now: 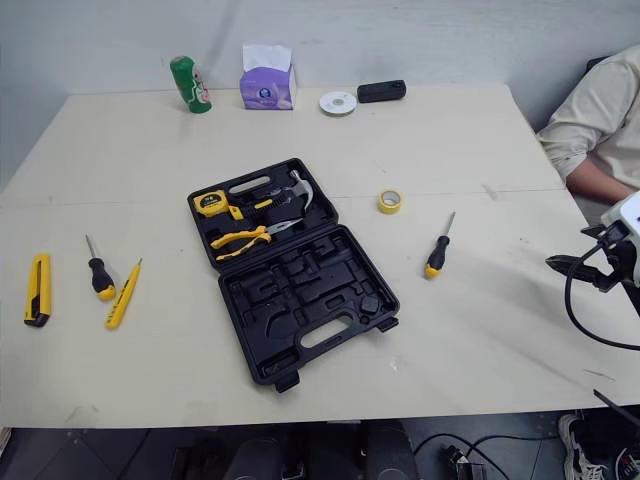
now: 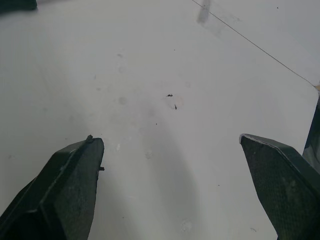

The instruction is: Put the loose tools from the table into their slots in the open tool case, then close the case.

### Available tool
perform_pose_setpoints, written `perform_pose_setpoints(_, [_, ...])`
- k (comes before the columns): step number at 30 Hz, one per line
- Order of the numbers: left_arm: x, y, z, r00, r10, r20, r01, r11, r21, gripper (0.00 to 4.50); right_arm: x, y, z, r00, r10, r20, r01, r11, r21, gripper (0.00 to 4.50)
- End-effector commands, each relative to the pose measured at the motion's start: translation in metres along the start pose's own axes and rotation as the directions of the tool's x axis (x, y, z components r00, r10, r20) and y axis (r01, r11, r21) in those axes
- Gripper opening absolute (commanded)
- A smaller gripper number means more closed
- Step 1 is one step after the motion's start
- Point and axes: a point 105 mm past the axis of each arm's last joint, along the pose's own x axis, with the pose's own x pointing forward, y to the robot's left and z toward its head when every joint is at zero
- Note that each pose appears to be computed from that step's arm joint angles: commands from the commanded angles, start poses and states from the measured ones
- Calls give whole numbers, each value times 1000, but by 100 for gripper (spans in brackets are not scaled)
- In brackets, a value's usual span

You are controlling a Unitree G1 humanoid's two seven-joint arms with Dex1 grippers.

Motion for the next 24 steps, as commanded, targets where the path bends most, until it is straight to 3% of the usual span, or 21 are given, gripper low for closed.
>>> perform_pose_setpoints(1, [1, 3, 5, 1000, 5, 8, -5, 1000, 28, 448, -5, -6, 12, 999, -26, 48, 26, 1000, -11, 450])
perform_pose_setpoints(24, [6, 10, -5, 999, 44, -32, -42, 998, 54, 448, 2, -5, 18, 997, -22, 69, 23, 1000, -11, 450])
